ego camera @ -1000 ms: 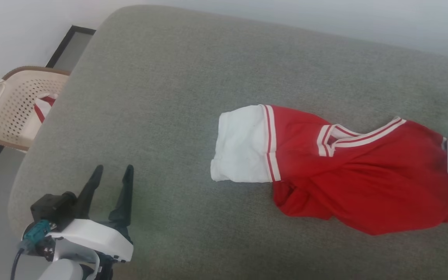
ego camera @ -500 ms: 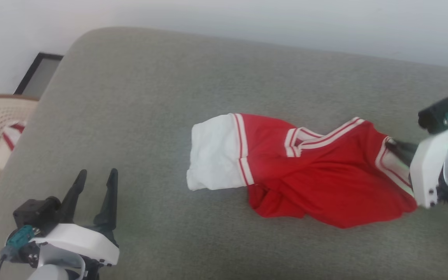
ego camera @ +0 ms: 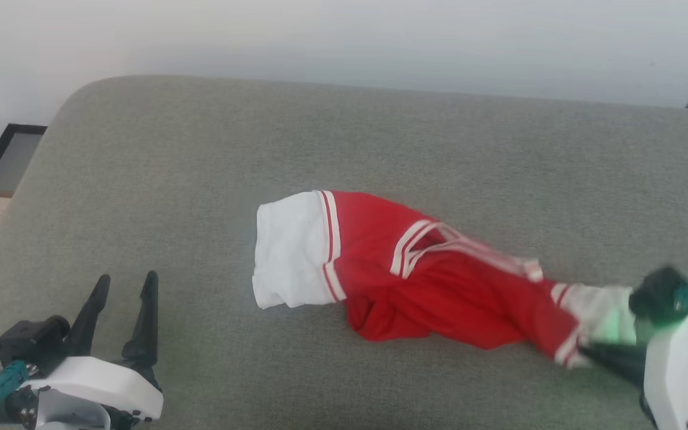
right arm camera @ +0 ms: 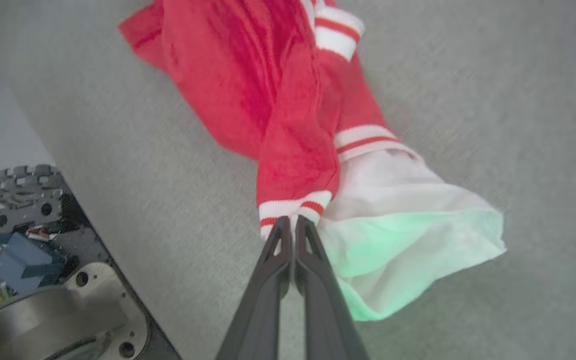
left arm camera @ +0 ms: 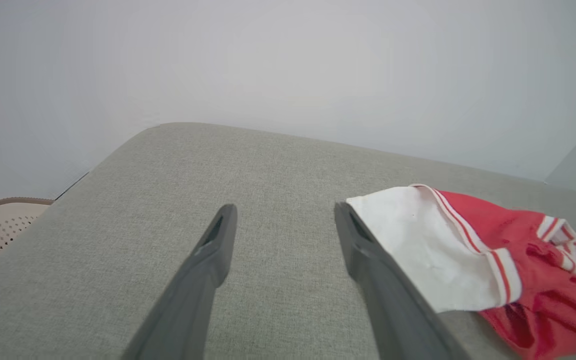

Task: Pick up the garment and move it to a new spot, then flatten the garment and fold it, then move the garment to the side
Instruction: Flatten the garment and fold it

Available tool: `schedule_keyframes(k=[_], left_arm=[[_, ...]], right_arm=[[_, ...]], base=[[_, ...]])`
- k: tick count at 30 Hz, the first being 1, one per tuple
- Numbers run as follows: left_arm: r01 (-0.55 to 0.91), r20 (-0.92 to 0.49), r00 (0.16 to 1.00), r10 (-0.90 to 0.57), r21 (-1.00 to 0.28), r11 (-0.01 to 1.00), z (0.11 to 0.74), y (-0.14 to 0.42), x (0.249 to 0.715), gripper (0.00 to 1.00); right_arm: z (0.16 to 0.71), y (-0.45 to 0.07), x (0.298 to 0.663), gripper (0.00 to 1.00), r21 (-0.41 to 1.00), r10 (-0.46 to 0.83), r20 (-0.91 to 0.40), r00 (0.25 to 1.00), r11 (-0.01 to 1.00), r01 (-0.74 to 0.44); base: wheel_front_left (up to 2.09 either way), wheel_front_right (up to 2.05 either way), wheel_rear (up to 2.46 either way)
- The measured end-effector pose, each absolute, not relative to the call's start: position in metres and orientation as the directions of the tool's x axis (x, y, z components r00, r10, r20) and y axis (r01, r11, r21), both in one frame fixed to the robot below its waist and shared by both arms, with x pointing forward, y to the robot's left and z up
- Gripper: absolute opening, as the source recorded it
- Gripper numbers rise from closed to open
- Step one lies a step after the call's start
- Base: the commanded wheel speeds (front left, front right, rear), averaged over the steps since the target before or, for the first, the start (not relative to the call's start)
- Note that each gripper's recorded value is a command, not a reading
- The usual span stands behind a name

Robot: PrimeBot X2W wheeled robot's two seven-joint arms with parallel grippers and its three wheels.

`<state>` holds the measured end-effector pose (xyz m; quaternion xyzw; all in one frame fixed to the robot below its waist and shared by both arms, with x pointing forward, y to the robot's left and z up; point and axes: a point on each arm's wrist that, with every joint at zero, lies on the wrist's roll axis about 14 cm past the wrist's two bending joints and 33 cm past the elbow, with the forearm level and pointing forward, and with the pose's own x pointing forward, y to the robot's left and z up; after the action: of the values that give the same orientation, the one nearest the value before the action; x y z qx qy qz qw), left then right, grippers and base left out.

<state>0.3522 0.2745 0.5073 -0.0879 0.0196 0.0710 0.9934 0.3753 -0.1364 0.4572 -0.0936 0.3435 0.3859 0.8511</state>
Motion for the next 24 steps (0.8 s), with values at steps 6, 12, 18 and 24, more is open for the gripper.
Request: schedule_keyframes(k=[6, 12, 18, 24], left_arm=[[-0.126, -0.049, 0.992, 0.119, -0.179, 0.976, 0.509, 0.269, 0.356, 1.0], [-0.112, -0.064, 0.993, 0.102, -0.185, 0.976, 0.504, 0.263, 0.358, 1.0], [-0.1, -0.065, 0.994, 0.089, -0.18, 0.979, 0.504, 0.26, 0.362, 1.0], [-0.085, -0.067, 0.995, 0.074, -0.175, 0.981, 0.504, 0.257, 0.36, 1.0]], right_arm=[[0.43, -0.158, 0.33, 0.0, 0.17, 0.552, -0.748, 0.368, 0.696, -0.698], [0.415, -0.175, 0.328, 0.67, 0.163, 0.51, -0.765, 0.392, 0.743, -0.649], [0.417, -0.173, 0.339, 1.0, 0.175, 0.518, -0.728, 0.45, 0.774, -0.608], [0.441, -0.191, 0.363, 1.0, 0.165, 0.485, -0.665, 0.568, 0.837, -0.523]], base=[[0.0, 0.0, 0.0], [0.0, 0.0, 0.0], [0.0, 0.0, 0.0], [0.0, 0.0, 0.0]])
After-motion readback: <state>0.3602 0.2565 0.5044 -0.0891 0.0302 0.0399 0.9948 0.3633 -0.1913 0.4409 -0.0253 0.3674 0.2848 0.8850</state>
